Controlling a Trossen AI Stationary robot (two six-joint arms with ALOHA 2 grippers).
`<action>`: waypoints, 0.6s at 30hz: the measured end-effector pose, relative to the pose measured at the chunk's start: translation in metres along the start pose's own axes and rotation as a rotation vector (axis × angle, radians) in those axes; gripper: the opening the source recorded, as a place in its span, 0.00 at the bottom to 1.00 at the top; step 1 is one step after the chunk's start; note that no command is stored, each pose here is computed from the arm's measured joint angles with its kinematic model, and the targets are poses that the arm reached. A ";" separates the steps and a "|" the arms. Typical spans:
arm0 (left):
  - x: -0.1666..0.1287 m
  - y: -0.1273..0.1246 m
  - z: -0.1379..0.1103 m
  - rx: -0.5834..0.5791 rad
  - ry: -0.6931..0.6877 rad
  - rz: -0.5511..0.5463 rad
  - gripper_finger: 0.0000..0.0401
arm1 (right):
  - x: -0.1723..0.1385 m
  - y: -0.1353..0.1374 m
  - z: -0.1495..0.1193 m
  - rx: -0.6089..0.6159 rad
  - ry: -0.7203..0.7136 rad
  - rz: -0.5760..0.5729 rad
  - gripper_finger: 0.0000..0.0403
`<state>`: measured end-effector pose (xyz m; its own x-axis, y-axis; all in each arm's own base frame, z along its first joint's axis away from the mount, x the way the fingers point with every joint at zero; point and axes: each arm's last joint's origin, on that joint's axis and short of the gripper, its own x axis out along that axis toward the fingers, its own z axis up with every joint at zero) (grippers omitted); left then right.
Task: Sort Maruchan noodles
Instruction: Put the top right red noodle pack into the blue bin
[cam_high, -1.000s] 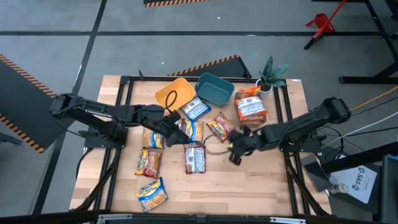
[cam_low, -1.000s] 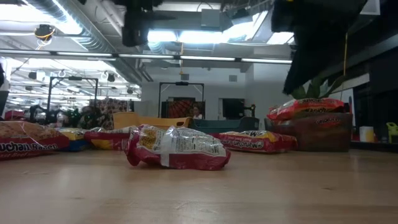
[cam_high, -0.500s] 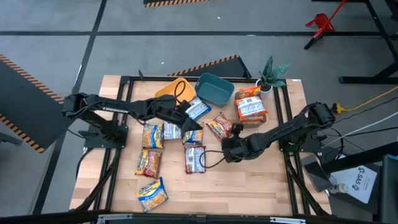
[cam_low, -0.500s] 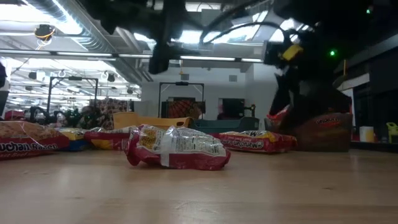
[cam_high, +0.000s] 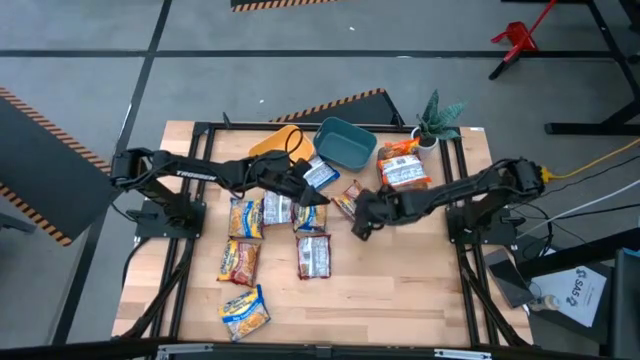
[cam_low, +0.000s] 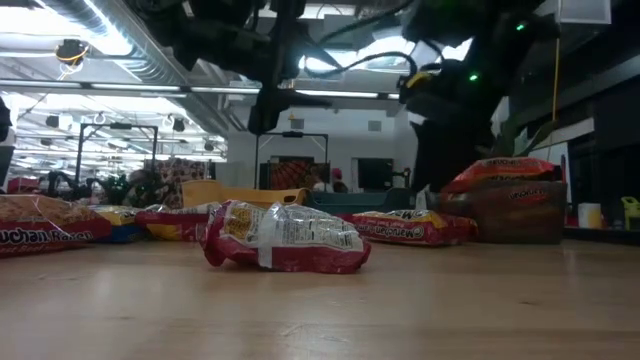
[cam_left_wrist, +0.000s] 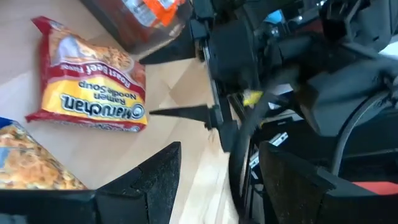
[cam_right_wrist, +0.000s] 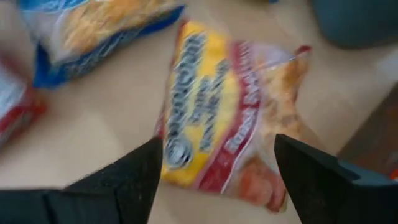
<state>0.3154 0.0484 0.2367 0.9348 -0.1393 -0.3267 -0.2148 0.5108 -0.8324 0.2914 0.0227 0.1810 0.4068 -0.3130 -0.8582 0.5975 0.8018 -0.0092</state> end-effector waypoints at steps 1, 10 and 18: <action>0.000 0.001 0.001 -0.001 -0.003 0.002 0.53 | 0.002 -0.003 0.002 0.018 0.004 -0.004 0.72; -0.001 0.002 0.001 -0.008 0.023 -0.001 0.53 | 0.034 0.004 0.003 0.068 0.074 0.074 0.72; 0.001 -0.002 -0.008 -0.004 0.072 -0.009 0.53 | 0.010 0.040 -0.022 0.142 0.139 0.243 0.72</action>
<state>0.3149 0.0408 0.2340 0.9139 -0.2050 -0.3505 -0.2076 0.5059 -0.8372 0.3042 0.0623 0.1605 0.4565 -0.0404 -0.8888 0.5889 0.7625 0.2678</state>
